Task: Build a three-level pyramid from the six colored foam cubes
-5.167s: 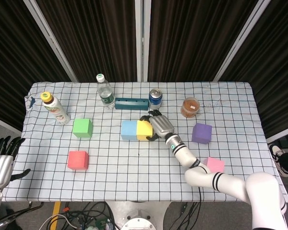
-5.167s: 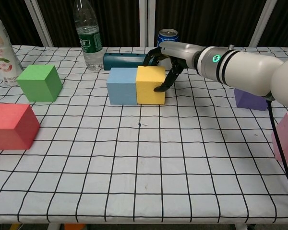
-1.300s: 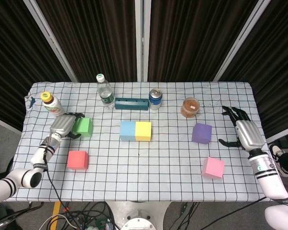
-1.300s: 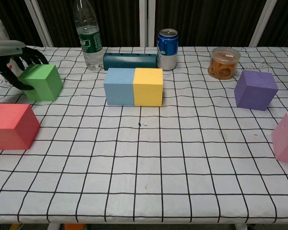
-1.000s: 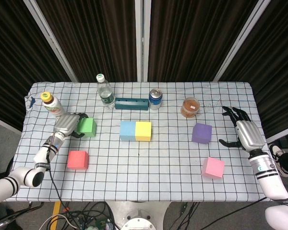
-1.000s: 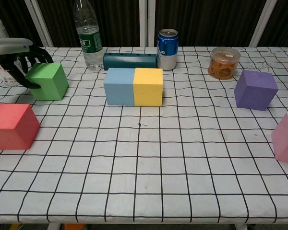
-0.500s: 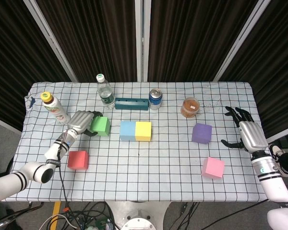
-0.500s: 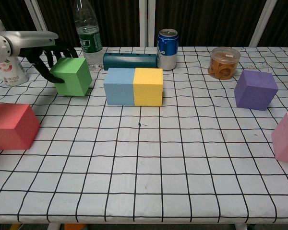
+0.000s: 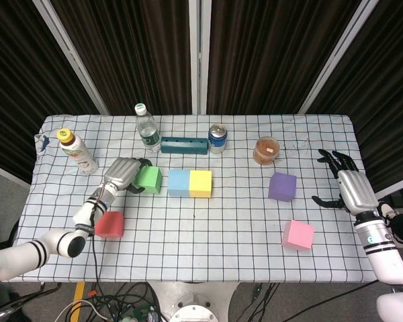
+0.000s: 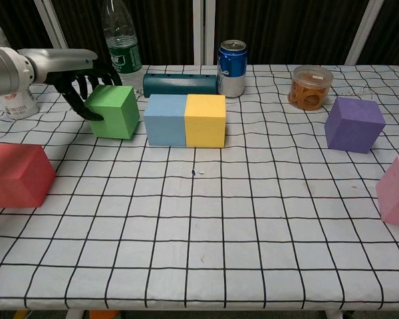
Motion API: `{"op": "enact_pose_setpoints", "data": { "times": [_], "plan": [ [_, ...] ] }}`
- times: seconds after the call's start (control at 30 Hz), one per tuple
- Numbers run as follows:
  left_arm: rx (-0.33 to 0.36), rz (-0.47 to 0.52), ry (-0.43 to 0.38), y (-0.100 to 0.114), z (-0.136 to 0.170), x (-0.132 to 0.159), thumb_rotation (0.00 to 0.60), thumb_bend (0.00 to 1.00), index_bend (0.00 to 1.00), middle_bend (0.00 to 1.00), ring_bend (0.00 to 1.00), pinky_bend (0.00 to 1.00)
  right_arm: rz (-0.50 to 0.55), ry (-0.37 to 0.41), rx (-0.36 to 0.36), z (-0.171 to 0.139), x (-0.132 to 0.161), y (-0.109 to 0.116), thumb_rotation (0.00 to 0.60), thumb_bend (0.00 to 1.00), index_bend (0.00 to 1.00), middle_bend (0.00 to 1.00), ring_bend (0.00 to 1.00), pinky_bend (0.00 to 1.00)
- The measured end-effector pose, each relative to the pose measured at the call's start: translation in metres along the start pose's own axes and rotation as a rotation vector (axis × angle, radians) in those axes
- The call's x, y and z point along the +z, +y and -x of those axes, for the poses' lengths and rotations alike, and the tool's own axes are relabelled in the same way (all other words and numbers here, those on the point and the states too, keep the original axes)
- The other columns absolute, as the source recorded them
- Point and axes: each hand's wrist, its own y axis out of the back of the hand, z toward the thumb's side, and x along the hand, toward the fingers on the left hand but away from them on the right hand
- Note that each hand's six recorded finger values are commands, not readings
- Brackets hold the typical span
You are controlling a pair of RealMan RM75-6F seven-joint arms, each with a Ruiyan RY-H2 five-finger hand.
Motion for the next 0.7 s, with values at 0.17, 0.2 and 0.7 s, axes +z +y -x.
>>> {"op": "enact_pose_setpoints", "data": {
  "times": [0.17, 0.2, 0.7],
  "plan": [
    [-0.002, -0.001, 0.016, -0.001, -0.003, 0.005, 0.6, 0.24, 0.3, 0.37, 0.35, 0.4, 0.002, -0.003, -0.001, 0.0, -0.002, 0.0, 0.6, 0.1, 0.0, 0.2, 0.0, 0.0],
    [-0.002, 0.0, 0.018, -0.001, -0.003, 0.007, 0.6, 0.24, 0.3, 0.37, 0.35, 0.4, 0.002, -0.003, -0.001, 0.0, -0.002, 0.001, 0.6, 0.1, 0.0, 0.2, 0.0, 0.0],
    [-0.007, -0.012, 0.023, -0.005, -0.005, 0.02, 0.6, 0.24, 0.29, 0.36, 0.35, 0.4, 0.005, -0.004, 0.002, 0.001, -0.005, 0.001, 0.6, 0.1, 0.0, 0.2, 0.0, 0.0]
  ]
}}
